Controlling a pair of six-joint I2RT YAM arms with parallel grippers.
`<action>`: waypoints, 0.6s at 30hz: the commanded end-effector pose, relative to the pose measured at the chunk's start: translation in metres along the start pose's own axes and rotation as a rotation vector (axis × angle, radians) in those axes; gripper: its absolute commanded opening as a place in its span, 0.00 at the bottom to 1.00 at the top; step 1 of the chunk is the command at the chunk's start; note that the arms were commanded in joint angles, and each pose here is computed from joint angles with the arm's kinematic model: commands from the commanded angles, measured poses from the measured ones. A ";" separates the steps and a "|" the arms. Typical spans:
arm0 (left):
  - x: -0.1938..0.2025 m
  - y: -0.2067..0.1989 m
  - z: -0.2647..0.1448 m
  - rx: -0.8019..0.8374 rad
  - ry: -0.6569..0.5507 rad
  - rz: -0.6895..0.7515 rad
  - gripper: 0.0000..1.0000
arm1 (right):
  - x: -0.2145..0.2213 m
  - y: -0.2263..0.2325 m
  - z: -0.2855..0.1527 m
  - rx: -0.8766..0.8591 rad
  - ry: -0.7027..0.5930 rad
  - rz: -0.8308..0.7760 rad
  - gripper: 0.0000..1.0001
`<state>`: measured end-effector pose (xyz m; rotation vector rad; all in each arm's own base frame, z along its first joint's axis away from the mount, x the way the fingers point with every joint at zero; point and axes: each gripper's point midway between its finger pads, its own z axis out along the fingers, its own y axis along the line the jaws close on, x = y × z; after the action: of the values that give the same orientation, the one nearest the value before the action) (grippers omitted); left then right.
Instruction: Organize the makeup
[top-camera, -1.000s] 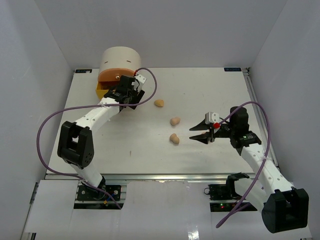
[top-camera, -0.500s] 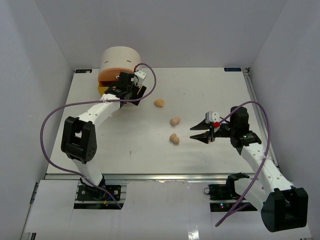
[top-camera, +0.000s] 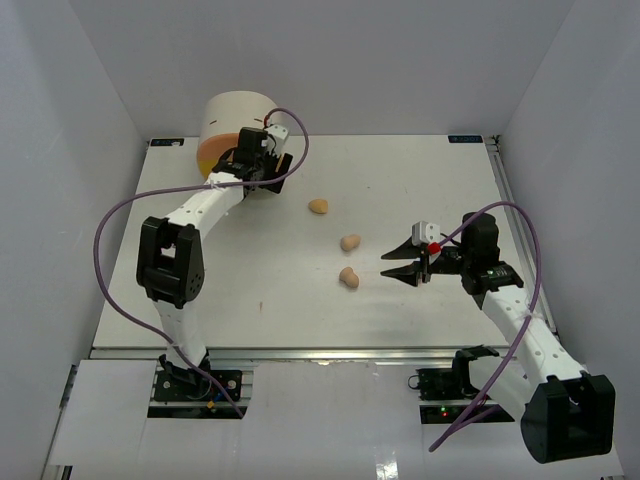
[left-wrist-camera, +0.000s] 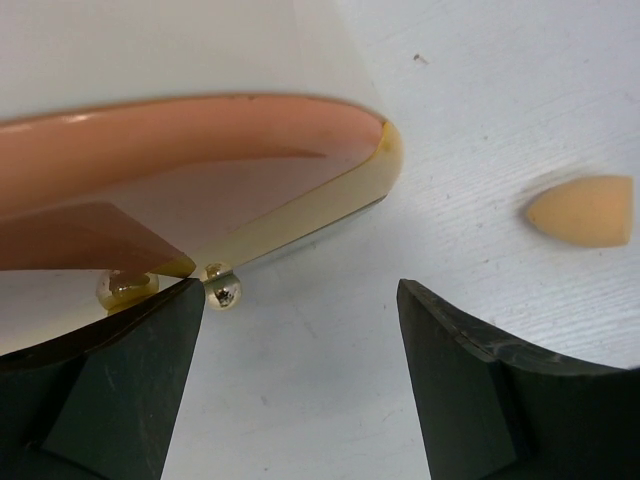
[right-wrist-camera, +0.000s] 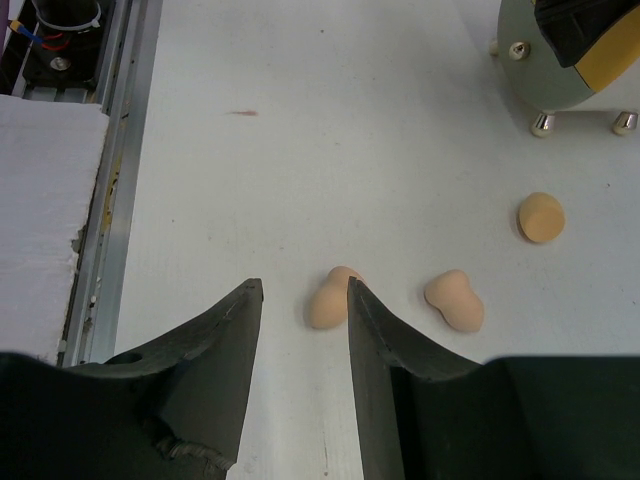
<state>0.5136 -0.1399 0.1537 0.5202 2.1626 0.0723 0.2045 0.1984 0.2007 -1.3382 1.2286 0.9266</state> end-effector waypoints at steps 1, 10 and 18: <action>-0.050 0.005 -0.012 0.027 -0.147 -0.064 0.89 | -0.012 -0.010 -0.002 0.009 -0.020 -0.057 0.46; -0.072 -0.001 -0.121 0.121 -0.488 -0.261 0.77 | -0.012 -0.011 -0.004 0.018 -0.021 -0.051 0.46; 0.007 0.023 -0.108 0.073 -0.373 -0.565 0.56 | -0.012 -0.012 -0.005 0.021 -0.021 -0.044 0.45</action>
<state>0.4288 -0.1166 0.2579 0.1424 1.7941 -0.2939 0.2089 0.1946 0.1991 -1.3210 1.2484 0.9209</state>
